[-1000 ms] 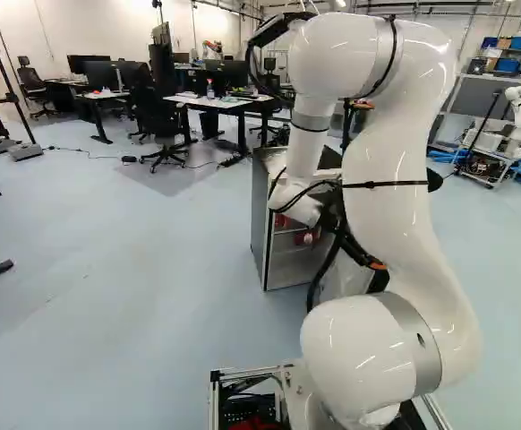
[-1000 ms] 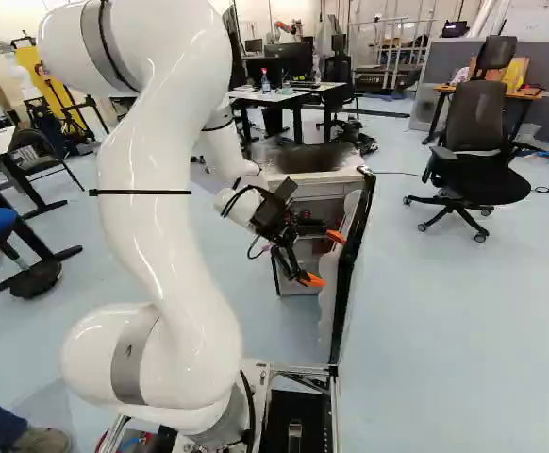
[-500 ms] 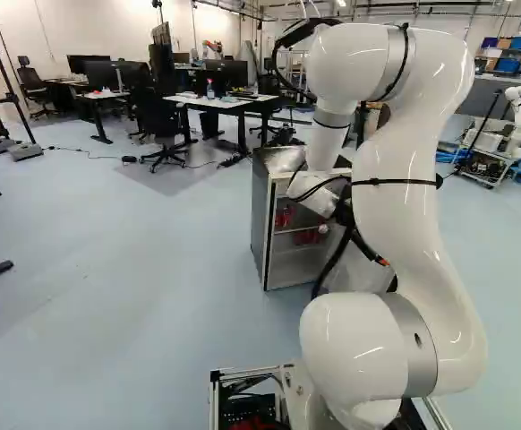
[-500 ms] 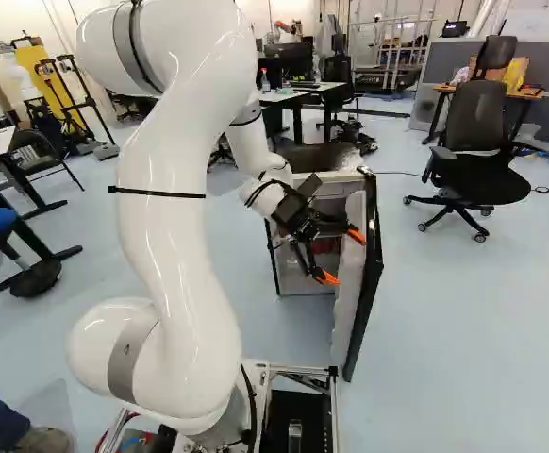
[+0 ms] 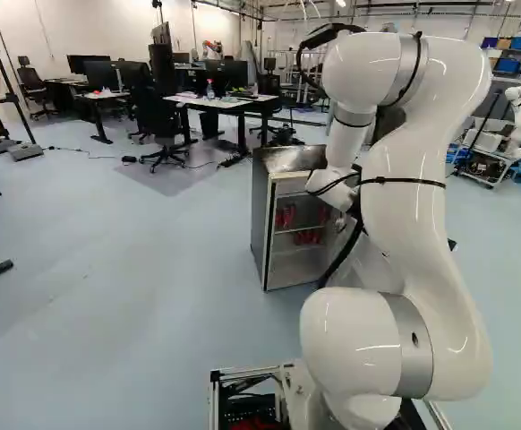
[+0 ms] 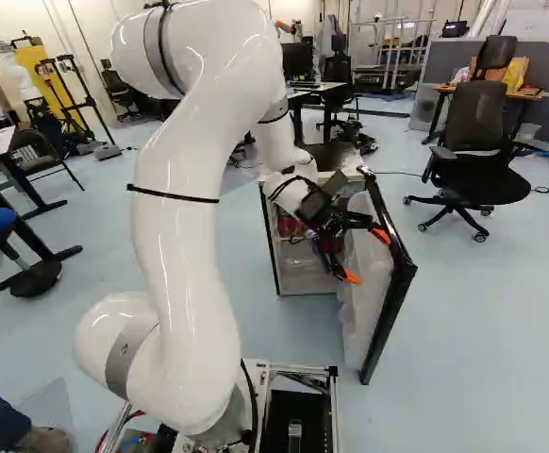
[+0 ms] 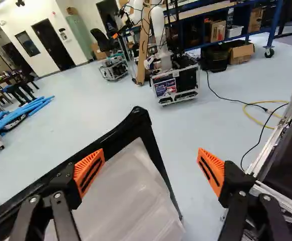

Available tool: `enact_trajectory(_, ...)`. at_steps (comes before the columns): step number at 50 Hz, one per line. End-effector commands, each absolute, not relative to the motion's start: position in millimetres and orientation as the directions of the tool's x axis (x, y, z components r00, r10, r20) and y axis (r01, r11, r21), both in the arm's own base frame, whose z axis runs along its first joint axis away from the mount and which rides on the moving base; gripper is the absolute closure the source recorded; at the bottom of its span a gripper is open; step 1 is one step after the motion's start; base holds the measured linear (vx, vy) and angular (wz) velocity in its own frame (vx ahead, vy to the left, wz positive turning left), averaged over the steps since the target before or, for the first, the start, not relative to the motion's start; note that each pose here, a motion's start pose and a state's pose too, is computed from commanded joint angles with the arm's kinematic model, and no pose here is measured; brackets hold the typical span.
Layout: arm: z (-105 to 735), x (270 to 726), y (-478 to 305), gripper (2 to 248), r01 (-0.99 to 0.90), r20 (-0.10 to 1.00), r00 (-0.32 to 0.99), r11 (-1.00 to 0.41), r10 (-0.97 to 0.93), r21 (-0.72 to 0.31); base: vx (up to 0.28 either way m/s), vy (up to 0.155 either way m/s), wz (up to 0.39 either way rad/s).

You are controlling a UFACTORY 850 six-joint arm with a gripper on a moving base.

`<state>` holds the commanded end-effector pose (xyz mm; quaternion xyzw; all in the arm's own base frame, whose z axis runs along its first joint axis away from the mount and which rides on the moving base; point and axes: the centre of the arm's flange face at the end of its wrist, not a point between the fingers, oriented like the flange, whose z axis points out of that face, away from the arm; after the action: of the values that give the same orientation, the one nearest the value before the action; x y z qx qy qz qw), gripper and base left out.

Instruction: Grab a drink from the fridge

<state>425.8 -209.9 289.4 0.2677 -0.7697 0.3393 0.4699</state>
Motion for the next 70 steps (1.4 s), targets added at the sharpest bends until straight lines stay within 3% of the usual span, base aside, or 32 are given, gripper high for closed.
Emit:
enact_trajectory(42, 297, 425, -332, 3, -0.71, 0.879, -0.475, 0.607, -0.039, -0.357, 0.0, 0.0, 0.0)
enact_trajectory(70, 300, 399, -337, 3, -0.829, 0.907, -0.408, 0.461, -0.11, -0.317, 0.0, 0.0, 0.0)
